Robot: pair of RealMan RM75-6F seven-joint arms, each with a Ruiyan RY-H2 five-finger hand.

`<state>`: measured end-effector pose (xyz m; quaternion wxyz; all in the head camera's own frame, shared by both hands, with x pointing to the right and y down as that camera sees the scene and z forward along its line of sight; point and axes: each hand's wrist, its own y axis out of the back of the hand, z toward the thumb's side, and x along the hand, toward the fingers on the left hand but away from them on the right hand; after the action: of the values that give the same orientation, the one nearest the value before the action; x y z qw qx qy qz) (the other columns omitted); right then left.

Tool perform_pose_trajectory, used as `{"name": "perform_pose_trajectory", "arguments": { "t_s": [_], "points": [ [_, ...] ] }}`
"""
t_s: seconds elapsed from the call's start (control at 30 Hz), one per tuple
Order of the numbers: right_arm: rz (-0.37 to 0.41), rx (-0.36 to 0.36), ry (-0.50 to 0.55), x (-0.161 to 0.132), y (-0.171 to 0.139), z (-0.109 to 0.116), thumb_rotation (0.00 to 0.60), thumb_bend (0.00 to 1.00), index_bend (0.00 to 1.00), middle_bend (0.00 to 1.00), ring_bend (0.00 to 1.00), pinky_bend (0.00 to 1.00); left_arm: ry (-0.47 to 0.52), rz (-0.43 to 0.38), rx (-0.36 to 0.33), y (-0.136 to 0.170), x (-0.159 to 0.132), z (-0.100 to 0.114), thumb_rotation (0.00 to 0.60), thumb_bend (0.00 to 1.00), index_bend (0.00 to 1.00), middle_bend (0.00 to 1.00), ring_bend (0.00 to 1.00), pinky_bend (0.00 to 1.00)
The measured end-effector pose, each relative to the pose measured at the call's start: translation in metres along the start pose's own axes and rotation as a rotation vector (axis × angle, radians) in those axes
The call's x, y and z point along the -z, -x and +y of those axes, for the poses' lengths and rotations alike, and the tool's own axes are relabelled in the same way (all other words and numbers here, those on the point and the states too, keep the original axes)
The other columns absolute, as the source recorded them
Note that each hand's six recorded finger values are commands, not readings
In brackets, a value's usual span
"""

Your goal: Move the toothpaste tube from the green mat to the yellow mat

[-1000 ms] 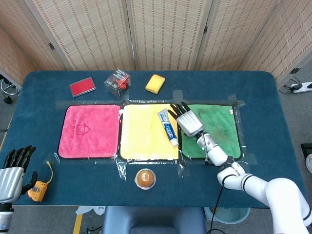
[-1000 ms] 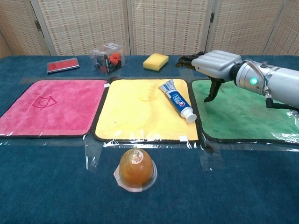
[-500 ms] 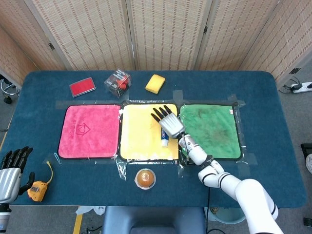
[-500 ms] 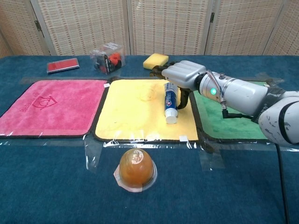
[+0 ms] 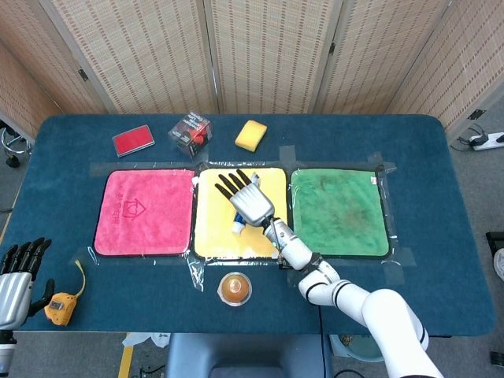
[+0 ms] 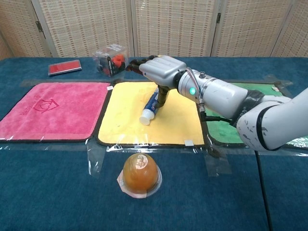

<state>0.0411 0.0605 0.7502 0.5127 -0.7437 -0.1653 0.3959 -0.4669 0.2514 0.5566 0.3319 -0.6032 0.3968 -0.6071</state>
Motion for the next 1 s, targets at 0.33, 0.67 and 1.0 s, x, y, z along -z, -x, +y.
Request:
{"name": "perform_pose_trajectory", "arguments": {
  "t_s": [0.33,0.67,1.0],
  "points": [
    [-0.016,0.081,0.036,0.041,-0.051,0.031,0.6,0.15,0.01,0.0,0.0,0.0,0.012,-0.032,-0.024,-0.005,-0.006,0.005,0.6,0.55,0.1,0.09,0.1,0.03],
    [-0.176,0.101,0.026,0.121,-0.159,0.069,0.6,0.15,0.01,0.0,0.0,0.0,0.014,-0.078,-0.047,-0.013,-0.02,0.013,0.6,0.55,0.1,0.09,0.1,0.04],
    [-0.392,0.06,0.073,0.176,-0.297,0.076,0.6,0.15,0.01,0.0,0.0,0.0,0.019,-0.113,-0.055,-0.019,-0.036,0.018,0.6,0.55,0.1,0.09,0.1,0.04]
  ]
}}
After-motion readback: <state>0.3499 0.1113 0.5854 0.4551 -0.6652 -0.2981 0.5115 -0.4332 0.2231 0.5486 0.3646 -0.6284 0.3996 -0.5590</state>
